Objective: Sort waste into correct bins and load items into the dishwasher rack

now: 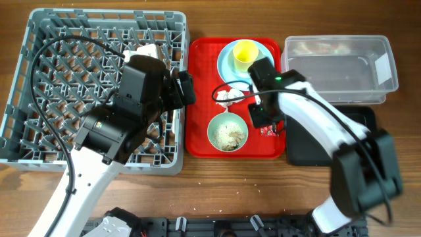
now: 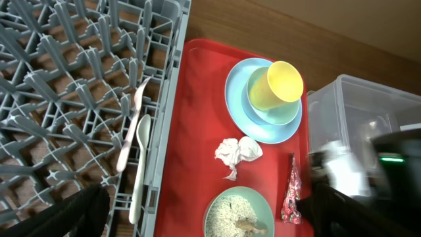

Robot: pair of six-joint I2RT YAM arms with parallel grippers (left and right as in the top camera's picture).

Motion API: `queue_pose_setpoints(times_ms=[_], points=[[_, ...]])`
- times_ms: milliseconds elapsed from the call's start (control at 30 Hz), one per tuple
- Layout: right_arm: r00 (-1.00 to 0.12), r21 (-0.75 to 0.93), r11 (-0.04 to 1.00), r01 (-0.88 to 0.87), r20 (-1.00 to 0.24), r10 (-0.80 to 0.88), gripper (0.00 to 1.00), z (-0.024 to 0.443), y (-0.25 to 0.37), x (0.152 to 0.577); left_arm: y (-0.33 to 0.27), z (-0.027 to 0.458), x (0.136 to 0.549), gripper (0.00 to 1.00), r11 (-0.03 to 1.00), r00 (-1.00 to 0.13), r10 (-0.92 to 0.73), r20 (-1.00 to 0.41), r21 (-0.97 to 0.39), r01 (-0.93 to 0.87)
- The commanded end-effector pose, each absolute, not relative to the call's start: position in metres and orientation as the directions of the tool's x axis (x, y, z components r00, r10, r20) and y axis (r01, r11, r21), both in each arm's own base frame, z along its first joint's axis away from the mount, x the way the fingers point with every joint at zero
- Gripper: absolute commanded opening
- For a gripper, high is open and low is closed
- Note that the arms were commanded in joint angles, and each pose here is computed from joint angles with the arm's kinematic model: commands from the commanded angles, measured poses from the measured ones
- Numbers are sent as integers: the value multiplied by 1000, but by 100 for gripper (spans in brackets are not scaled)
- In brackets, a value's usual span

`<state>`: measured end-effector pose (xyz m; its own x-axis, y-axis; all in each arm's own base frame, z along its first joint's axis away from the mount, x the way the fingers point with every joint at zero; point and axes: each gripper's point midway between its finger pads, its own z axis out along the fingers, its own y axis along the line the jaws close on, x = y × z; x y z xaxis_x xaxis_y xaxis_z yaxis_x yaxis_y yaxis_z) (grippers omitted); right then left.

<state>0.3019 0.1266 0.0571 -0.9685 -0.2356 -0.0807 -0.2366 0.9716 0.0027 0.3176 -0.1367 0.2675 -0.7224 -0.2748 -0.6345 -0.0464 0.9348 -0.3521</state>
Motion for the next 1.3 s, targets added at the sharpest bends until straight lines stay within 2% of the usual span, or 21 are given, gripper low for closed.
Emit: queue_pose_setpoints(times_ms=[0, 33, 67, 200, 333, 367, 400, 433, 467, 533, 600, 700, 767, 867, 900, 967, 1000, 1067, 1100, 1233, 1267], points=[[-971, 33, 981, -191, -154, -184, 16, 88, 130, 307, -137, 273, 319, 100, 932, -715, -279, -641, -361, -41], [-976, 31, 985, -171, -143, -164, 50, 87, 128, 304, -137, 273, 319, 100, 932, -715, -280, -641, -361, -41], [-983, 3, 995, -99, -155, -98, 63, 77, 122, 308, -137, 273, 319, 100, 932, -715, -279, -641, -361, -41], [-979, -94, 994, 51, -199, 31, 63, 29, 101, 313, -137, 273, 319, 100, 932, -715, -279, -641, -361, -41], [-974, -78, 994, 74, -218, 56, 51, -7, 100, 311, -137, 273, 319, 100, 932, -715, -279, -641, -361, -41], [-974, -65, 995, 73, -217, 57, 36, -13, 101, 308, -137, 273, 319, 100, 932, -715, -280, -641, -361, -41], [-975, -41, 997, 67, -214, 57, 29, -16, 105, 306, -137, 273, 319, 100, 932, -715, -280, -641, -361, -41], [-977, 5, 998, 56, -204, 56, 8, -19, 113, 304, -137, 273, 319, 100, 932, -715, -279, -641, -361, -41], [-980, 51, 998, 43, -191, 52, 4, -17, 121, 304, -137, 273, 319, 100, 932, -715, -280, -641, -361, -41], [-979, 73, 997, 40, -195, 53, 4, 14, 126, 307, -137, 273, 319, 100, 932, -715, -279, -641, -361, -41], [-960, 101, 994, 43, -273, 69, 4, 75, 124, 312, -137, 273, 319, 100, 932, -715, -279, -641, -361, -41], [-901, 149, 971, 185, -370, 228, 4, 144, 77, 295, -137, 273, 319, 100, 932, -715, -280, -641, -361, -41], [-880, 142, 945, 293, -346, 325, 4, 148, 44, 281, -137, 273, 319, 100, 932, -715, -280, -641, -361, -41], [-843, 86, 877, 472, -246, 478, 4, 101, -7, 257, -137, 273, 319, 100, 932, -715, -280, -641, -361, -41], [-831, 69, 857, 511, -216, 513, 12, 82, -17, 249, -137, 273, 319, 100, 932, -715, -279, -641, -361, -41], [-819, 47, 836, 547, -176, 546, 42, 54, -26, 236, -137, 273, 319, 100, 932, -715, -279, -641, -361, -41], [-816, 43, 831, 554, -169, 553, 73, 50, -28, 233, -137, 273, 319, 100, 932, -715, -279, -641, -361, -41], [-811, 41, 825, 563, -167, 561, 93, 51, -31, 232, -137, 273, 319, 100, 932, -715, -279, -641, -361, -41], [-811, 41, 826, 562, -167, 560, 100, 58, -32, 233, -137, 273, 319, 100, 932, -715, -279, -641, -361, -41], [-859, 121, 884, 452, -209, 467, 99, 148, -21, 256, -137, 273, 319, 100, 932, -715, -280, -641, -361, -41], [-896, 210, 919, 333, -232, 377, 96, 165, -2, 267, -137, 273, 319, 100, 932, -715, -280, -641, -361, -41]])
